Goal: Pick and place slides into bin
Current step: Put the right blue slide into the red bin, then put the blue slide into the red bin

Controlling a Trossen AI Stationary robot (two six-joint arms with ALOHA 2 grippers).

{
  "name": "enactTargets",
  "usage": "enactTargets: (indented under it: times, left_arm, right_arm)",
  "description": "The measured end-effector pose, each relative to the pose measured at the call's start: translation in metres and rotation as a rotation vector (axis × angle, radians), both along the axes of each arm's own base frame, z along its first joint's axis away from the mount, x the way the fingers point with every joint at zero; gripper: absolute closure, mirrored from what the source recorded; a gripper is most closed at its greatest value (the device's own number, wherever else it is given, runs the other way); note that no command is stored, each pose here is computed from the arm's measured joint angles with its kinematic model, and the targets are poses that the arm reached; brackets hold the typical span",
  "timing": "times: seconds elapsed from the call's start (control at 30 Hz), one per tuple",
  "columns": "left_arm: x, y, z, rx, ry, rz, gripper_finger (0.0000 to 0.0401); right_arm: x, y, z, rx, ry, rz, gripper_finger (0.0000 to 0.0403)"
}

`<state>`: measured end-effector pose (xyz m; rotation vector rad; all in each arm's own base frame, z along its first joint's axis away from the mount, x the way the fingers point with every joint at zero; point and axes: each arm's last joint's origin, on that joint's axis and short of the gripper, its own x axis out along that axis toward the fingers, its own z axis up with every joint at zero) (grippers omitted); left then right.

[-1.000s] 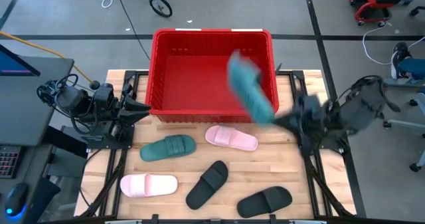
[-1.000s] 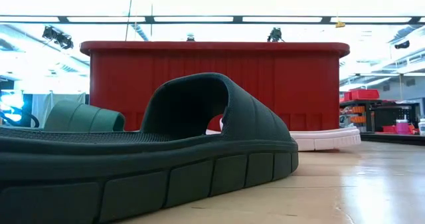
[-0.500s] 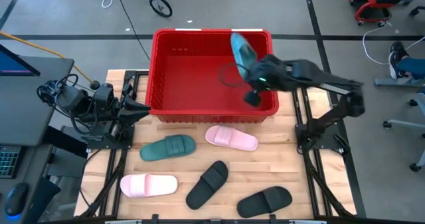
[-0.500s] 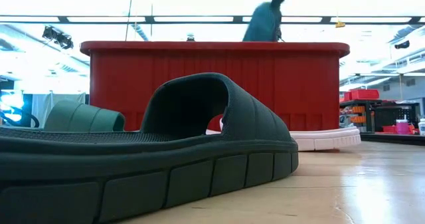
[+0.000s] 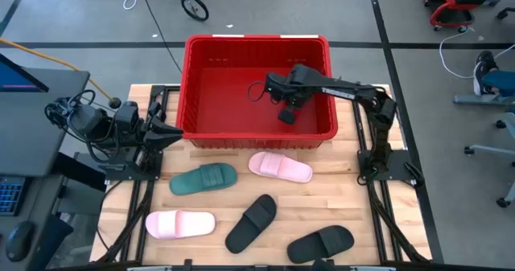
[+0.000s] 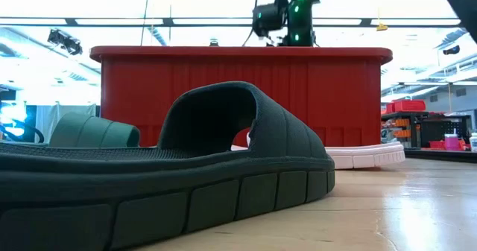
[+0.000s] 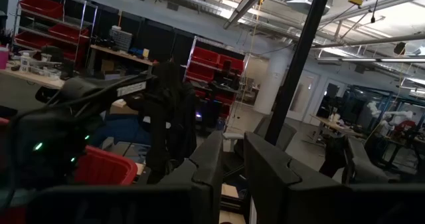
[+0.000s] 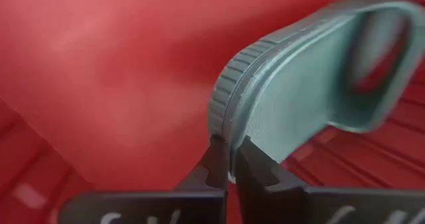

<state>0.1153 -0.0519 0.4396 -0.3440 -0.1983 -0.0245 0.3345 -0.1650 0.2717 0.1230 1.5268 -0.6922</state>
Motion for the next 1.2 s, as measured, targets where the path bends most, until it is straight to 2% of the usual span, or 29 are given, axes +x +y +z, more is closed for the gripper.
enactTargets:
  times: [0.27, 0.5, 0.6, 0.73, 0.97, 1.1, 1.2]
  left_arm:
    - [0.004, -0.002, -0.002, 0.001, 0.013, -0.002, 0.0345]
    - [0.005, -0.003, -0.002, -0.010, 0.017, -0.004, 0.0344]
    - [0.005, -0.003, -0.002, -0.010, 0.018, -0.004, 0.0345]
    - [0.005, -0.003, -0.002, -0.008, 0.018, -0.004, 0.0350]
    - [0.005, -0.003, -0.002, -0.007, 0.020, -0.004, 0.0345]
    - [0.011, -0.007, -0.006, 0.027, 0.050, 0.001, 0.0339]
    - [0.023, -0.013, -0.017, 0.081, 0.143, 0.000, 0.0330]
  right_arm:
    - [0.008, -0.008, -0.038, 0.035, 0.181, 0.031, 0.0387]
    - [0.006, -0.016, -0.047, 0.057, 0.215, 0.011, 0.0378]
    - [0.001, -0.017, -0.043, 0.087, 0.216, -0.011, 0.0362]
    - [-0.007, -0.015, -0.028, 0.110, 0.179, -0.025, 0.0313]
    - [-0.025, -0.004, 0.016, 0.052, 0.050, -0.050, 0.0223]
    - [-0.042, 0.015, 0.058, -0.006, -0.121, -0.091, 0.0201]
    - [-0.056, 0.040, 0.092, 0.000, -0.317, -0.122, 0.0198]
